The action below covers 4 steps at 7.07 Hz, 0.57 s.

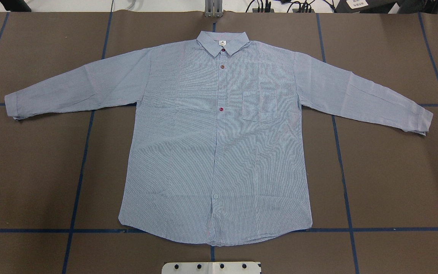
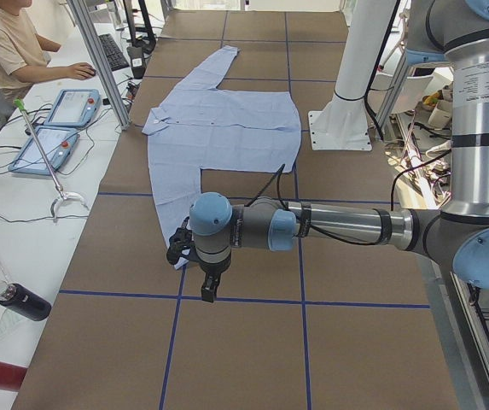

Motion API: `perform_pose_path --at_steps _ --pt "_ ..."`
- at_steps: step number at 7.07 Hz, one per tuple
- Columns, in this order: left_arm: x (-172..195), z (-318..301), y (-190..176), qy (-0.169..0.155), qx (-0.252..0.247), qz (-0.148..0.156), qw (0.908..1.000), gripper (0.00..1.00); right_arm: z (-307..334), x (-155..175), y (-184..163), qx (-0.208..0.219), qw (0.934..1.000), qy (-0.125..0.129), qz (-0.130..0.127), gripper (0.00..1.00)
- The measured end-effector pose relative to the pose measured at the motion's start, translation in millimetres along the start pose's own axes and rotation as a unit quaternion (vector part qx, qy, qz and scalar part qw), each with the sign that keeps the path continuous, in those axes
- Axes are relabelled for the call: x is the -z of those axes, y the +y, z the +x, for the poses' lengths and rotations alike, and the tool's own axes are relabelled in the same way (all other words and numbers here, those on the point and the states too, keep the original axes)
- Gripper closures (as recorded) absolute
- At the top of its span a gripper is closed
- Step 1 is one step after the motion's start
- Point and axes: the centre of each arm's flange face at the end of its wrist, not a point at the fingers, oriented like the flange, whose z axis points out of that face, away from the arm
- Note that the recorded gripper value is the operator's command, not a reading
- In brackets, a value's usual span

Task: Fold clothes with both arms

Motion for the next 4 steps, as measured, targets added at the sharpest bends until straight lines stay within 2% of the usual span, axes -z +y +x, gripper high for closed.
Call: perform_pose_path --at_steps 2,4 --pt "5.5 5.4 -3.4 0.001 -0.010 0.008 0.9999 0.00 -1.6 2.1 -1.0 0.002 1.0000 0.000 0.002 0.00" --pt "11.6 9.4 -8.4 -0.009 -0.041 0.038 0.9984 0.00 -12.3 15.5 -8.2 0.013 0.9998 0.001 0.016 0.00"
